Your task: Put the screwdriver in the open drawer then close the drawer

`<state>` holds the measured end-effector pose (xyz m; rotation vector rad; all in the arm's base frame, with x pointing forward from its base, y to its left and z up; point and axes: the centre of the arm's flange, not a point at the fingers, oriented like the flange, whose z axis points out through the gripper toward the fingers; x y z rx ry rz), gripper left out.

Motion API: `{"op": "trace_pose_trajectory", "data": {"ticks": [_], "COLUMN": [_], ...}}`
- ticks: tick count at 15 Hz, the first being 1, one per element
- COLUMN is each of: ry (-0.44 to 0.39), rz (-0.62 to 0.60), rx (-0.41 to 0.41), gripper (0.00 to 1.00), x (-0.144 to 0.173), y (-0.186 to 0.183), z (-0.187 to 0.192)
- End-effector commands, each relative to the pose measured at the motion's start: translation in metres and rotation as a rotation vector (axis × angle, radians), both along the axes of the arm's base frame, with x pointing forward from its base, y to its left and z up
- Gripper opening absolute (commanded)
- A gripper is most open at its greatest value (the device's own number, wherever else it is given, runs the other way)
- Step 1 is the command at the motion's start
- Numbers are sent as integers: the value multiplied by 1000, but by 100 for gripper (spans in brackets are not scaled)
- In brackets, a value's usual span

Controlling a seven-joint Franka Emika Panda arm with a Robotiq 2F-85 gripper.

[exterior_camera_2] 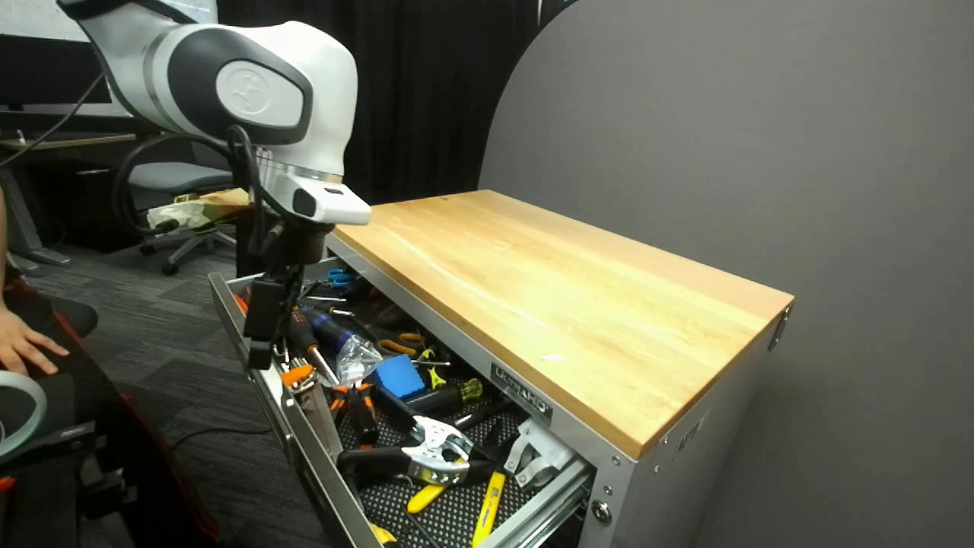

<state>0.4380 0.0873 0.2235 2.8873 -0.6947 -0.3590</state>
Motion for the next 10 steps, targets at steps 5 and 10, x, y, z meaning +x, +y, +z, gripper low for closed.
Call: {"op": "trace_pose_trajectory", "data": {"ticks": [5,10], "ry": [-28,-8], "rz": [-50,-54], "rx": [1,-1], "gripper": [100,58], "x": [-37,-40], "y": [-25,-28], "z": [0,-21]}}
